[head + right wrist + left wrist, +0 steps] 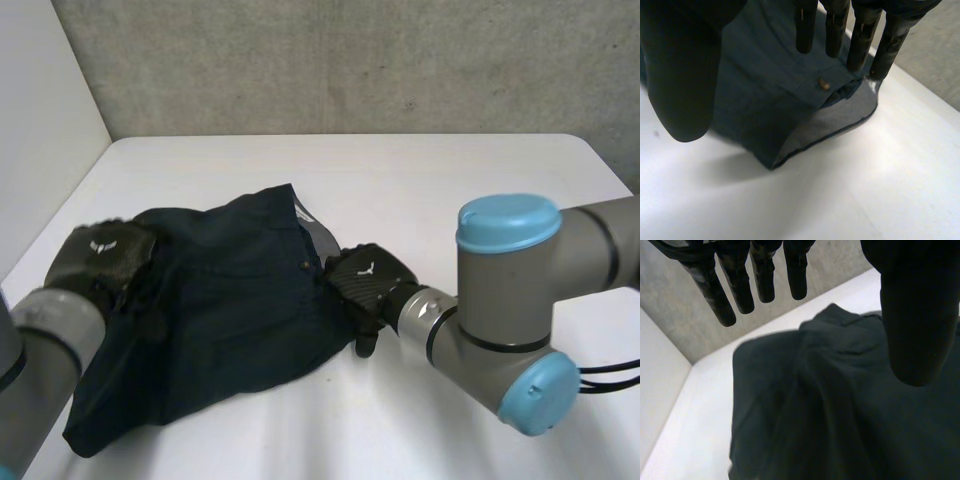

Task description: Fold the shorts.

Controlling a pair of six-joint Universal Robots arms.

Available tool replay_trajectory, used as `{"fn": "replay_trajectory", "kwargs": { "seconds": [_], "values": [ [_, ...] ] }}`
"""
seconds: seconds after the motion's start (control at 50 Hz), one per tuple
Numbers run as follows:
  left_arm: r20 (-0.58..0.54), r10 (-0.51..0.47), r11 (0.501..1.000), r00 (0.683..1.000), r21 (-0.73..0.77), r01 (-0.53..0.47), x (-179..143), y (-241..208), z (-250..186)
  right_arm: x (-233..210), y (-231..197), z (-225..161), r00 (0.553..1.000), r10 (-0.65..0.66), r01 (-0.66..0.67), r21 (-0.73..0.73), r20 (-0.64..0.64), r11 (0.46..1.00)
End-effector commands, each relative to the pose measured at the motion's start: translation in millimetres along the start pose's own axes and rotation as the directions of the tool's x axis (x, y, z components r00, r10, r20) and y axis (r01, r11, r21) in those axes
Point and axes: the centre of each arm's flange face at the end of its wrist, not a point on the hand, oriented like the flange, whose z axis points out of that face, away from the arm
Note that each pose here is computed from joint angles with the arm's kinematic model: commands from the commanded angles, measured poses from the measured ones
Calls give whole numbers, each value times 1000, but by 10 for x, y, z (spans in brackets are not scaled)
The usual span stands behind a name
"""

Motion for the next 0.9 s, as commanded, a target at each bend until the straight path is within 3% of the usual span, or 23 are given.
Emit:
{"fn": "replay_trajectory", "kwargs": {
  "seconds": [0.02, 0.5, 0.9],
  "values": [
    [8, -7, 996, 1000, -86, 8, -66, 234, -230, -81, 245, 160, 998, -54, 56, -48, 43, 997],
    [60, 1, 966, 998, -257, 15, -208, 701, -399, -76, 196, 403, 999, -39, 38, 16, 29, 999],
    [62, 79, 969, 995, -240, -62, -192, 888, -220, 38, -44, 512, 985, 171, -173, 95, 37, 980]
  ]
}}
